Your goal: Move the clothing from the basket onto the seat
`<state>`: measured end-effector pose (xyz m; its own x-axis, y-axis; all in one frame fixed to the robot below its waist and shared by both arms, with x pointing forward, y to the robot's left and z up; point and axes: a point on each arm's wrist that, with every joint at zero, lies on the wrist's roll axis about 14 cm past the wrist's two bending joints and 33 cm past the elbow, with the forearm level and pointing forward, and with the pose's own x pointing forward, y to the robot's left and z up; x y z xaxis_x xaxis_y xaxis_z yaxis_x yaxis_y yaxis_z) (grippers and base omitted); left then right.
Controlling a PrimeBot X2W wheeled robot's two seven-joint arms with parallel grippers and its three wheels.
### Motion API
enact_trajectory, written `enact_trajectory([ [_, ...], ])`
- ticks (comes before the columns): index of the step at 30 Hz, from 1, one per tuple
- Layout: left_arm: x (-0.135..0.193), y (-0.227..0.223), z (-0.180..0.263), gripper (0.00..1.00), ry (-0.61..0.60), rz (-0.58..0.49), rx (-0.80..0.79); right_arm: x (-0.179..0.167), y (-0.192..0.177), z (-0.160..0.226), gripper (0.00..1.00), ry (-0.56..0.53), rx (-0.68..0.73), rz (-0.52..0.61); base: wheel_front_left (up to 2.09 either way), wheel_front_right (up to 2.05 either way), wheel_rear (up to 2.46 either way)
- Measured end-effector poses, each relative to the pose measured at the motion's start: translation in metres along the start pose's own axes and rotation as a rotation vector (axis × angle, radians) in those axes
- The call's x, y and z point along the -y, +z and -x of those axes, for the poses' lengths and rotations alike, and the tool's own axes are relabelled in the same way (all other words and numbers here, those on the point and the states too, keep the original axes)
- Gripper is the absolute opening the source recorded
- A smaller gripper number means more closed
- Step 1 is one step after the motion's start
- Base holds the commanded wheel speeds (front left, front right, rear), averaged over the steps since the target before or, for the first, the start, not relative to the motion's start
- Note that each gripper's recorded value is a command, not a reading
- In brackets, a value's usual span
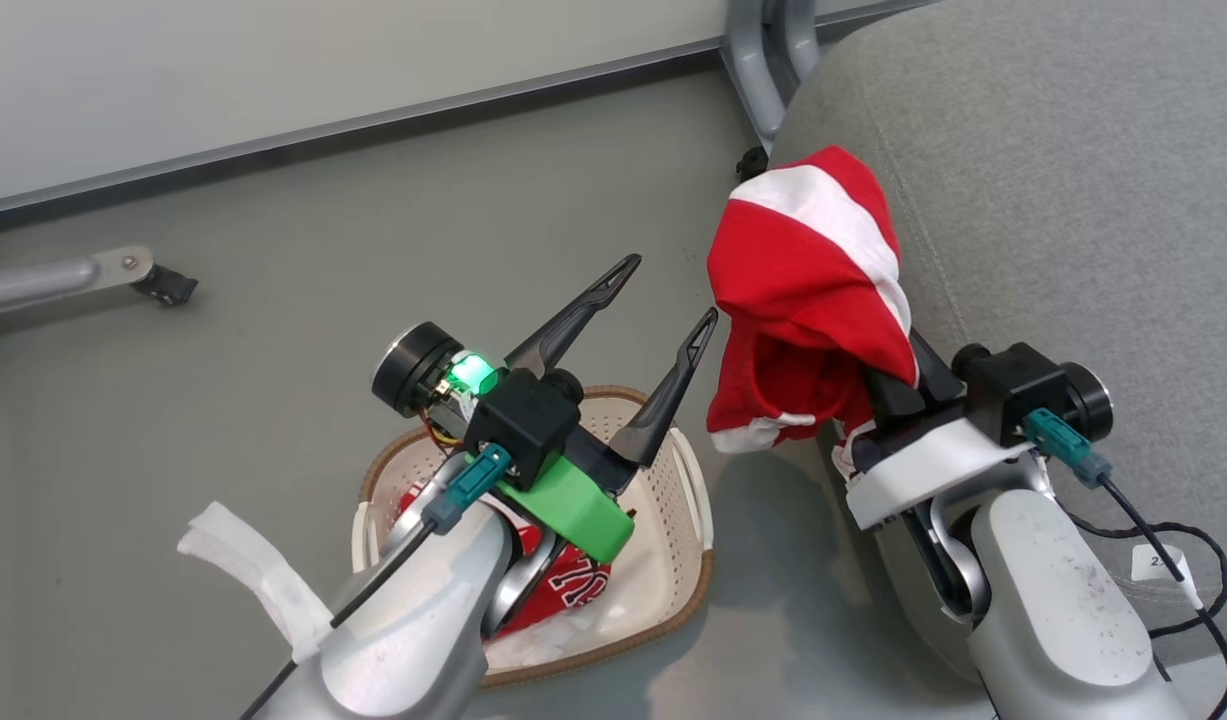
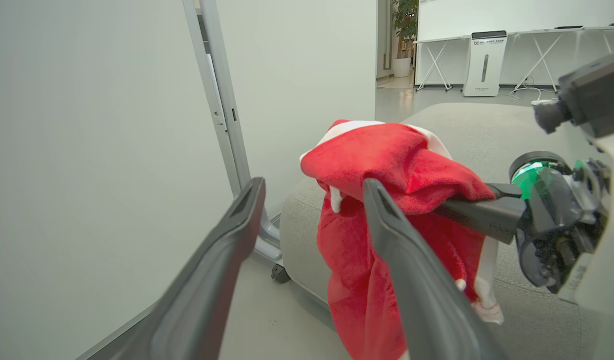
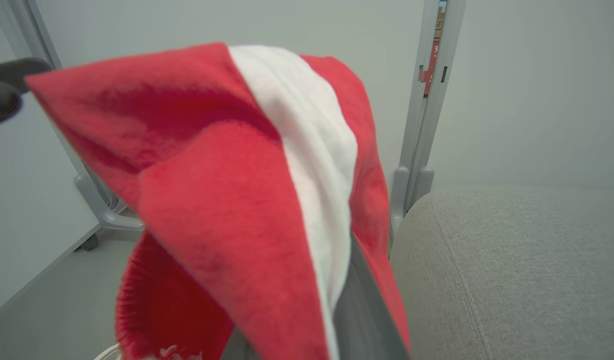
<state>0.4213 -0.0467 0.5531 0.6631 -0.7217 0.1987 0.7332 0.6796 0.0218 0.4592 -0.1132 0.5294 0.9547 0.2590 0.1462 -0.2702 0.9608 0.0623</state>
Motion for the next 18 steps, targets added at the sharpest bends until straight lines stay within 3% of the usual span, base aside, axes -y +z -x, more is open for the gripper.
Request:
enact_trajectory([
  [18,0.054,-0.025,-0.036,1.0,-0.199,0.063,-0.01,0.104,0.007,0.073,0.0,-0.339,-0.015,0.035,0.0,0.0,0.0],
])
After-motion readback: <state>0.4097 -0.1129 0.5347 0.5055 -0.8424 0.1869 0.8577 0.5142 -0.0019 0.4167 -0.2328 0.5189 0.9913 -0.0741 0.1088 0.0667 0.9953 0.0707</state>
